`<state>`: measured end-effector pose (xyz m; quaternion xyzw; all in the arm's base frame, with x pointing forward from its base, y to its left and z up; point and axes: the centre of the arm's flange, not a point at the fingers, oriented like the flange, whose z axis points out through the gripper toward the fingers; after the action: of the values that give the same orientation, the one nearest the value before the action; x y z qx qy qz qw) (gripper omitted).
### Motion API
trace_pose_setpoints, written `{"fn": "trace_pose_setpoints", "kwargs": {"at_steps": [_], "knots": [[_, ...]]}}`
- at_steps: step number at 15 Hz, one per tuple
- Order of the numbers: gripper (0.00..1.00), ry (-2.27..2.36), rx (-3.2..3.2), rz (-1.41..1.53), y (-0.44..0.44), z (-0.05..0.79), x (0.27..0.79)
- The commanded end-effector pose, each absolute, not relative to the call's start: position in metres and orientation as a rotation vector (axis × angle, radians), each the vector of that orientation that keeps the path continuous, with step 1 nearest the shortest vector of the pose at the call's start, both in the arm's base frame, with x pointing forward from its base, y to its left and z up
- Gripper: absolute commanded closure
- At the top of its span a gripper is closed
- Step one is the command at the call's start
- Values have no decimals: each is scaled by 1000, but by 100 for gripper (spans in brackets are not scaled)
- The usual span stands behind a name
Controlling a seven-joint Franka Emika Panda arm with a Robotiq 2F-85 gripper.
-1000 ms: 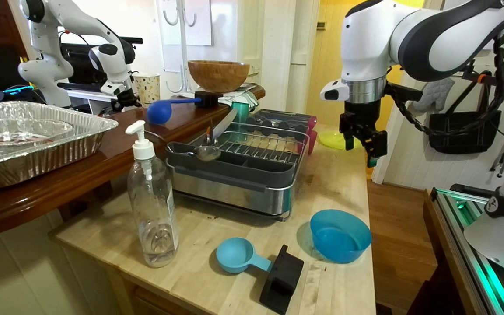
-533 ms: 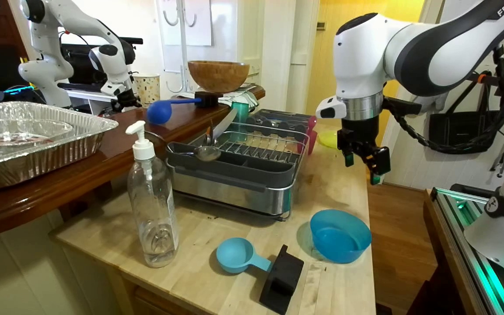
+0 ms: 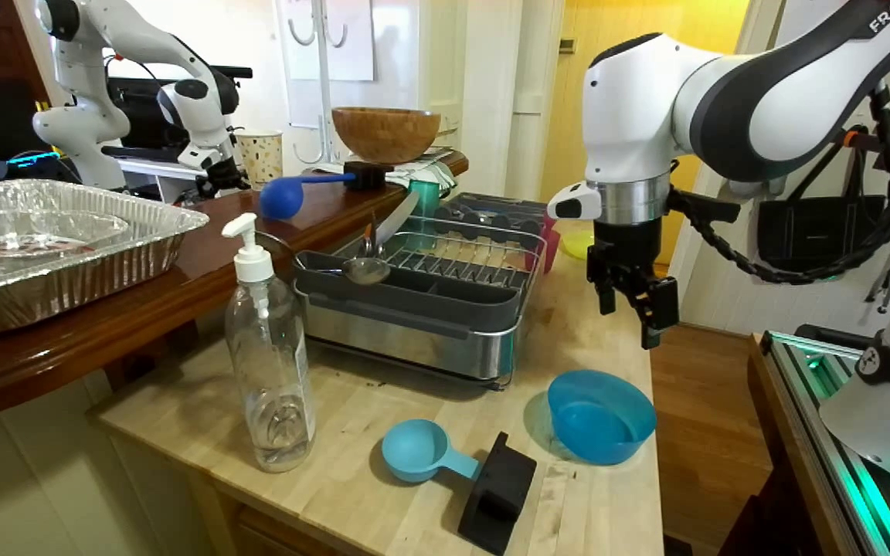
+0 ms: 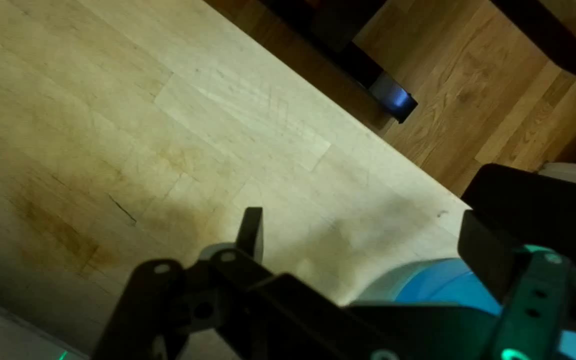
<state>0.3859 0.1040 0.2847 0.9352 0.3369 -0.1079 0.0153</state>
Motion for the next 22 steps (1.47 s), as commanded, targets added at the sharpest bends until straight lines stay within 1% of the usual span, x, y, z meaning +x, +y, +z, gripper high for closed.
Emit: {"fn": "trace_pose_setpoints", "kwargs": {"at_steps": [1,10,14,15,16,18,19,20,21,22], "knots": [[0,1038,2969,-280,117,286,390],[0,1153,2929,-205,150,275,395],[0,1210,2909,-214,165,261,397],[4,1219,2902,-218,167,259,398],[26,1222,2903,-226,169,256,399],[30,1212,2912,-228,171,250,402],[37,1209,2917,-228,172,247,403],[47,1206,2919,-225,173,245,404],[43,1208,2919,-225,173,242,405],[14,1212,2920,-229,174,241,406]]}}
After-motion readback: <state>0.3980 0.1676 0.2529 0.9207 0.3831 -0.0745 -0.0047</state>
